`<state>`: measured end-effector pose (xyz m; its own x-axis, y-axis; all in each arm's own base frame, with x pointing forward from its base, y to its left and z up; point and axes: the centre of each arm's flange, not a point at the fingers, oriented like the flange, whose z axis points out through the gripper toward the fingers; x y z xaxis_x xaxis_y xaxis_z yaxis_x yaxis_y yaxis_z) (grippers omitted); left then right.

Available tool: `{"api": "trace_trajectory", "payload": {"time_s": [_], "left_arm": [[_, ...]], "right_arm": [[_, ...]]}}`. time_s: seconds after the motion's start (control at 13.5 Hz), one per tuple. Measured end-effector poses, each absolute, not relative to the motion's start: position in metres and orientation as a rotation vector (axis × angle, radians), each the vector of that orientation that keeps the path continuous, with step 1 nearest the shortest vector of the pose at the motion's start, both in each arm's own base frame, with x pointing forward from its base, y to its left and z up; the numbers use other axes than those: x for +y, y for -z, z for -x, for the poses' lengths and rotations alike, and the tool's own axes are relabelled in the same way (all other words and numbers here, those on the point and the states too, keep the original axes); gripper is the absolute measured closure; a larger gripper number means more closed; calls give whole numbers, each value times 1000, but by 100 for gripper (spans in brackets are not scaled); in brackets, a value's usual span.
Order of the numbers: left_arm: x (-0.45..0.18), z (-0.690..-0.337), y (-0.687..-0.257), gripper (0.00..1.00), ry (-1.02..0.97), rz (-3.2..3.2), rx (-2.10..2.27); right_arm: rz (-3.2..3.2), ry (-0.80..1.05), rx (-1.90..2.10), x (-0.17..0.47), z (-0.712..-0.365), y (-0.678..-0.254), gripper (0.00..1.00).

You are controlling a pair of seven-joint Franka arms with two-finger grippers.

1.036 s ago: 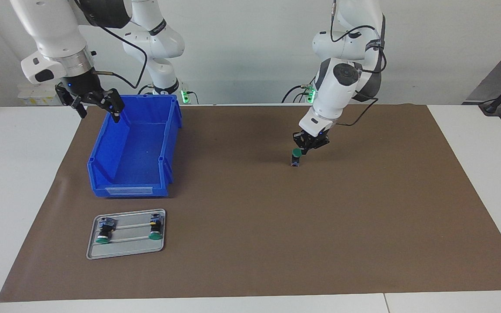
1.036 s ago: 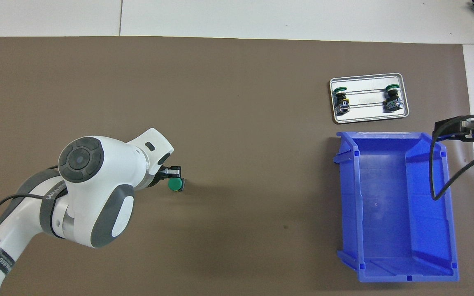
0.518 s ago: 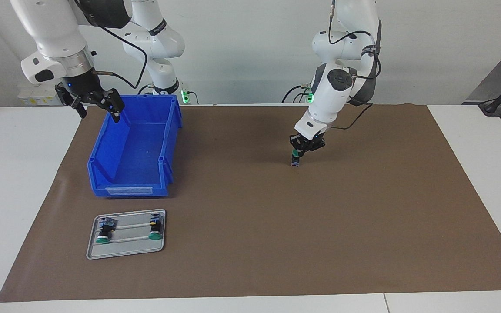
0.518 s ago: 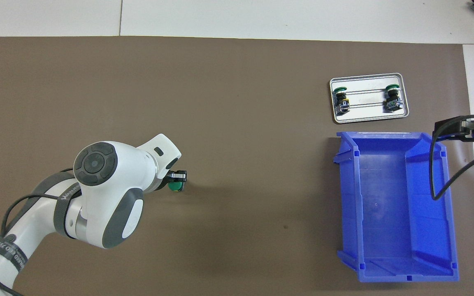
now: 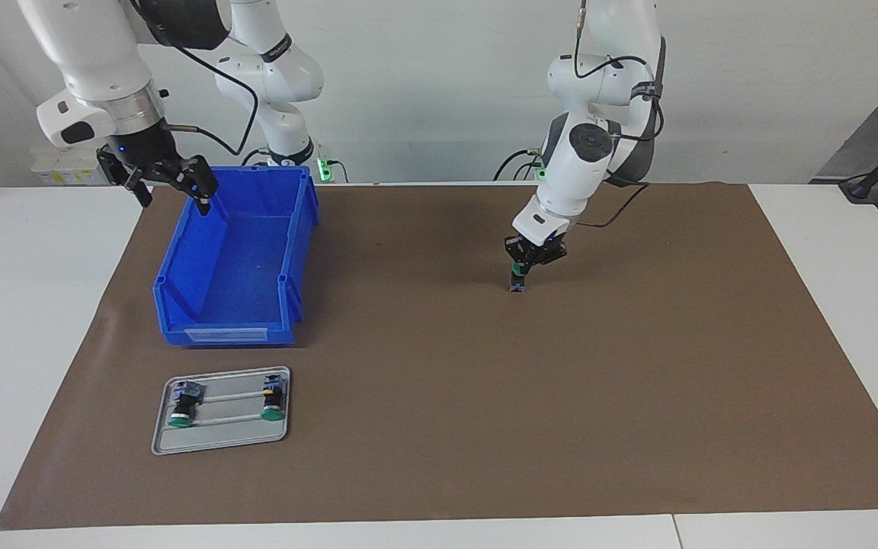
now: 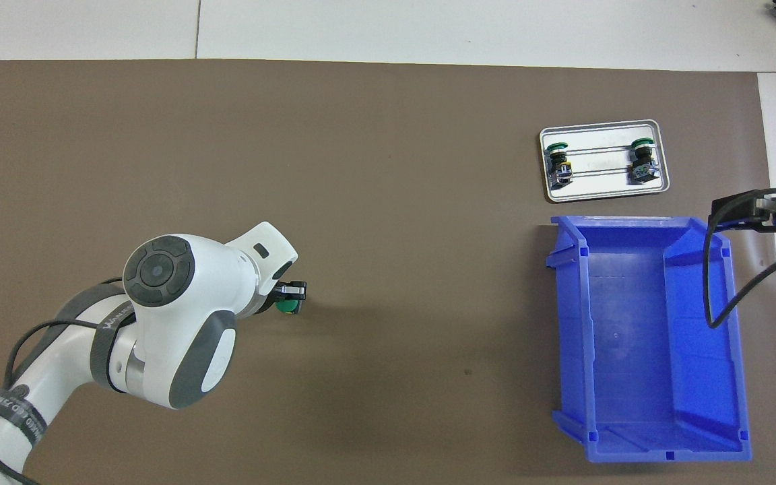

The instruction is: Place and press button with both arms

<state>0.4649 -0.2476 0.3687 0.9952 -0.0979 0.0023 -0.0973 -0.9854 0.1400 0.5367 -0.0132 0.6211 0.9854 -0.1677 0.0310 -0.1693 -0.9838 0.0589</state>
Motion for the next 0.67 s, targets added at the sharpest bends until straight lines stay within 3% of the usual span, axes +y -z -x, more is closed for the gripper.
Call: {"api": "trace_trajectory", "payload": {"time_s": [0.67], "left_arm": [[-250,-467,-371,99,-36,-2988,-148]], "right_arm": [[-3069,-40,-261,-13,-537,-621,0]]}}
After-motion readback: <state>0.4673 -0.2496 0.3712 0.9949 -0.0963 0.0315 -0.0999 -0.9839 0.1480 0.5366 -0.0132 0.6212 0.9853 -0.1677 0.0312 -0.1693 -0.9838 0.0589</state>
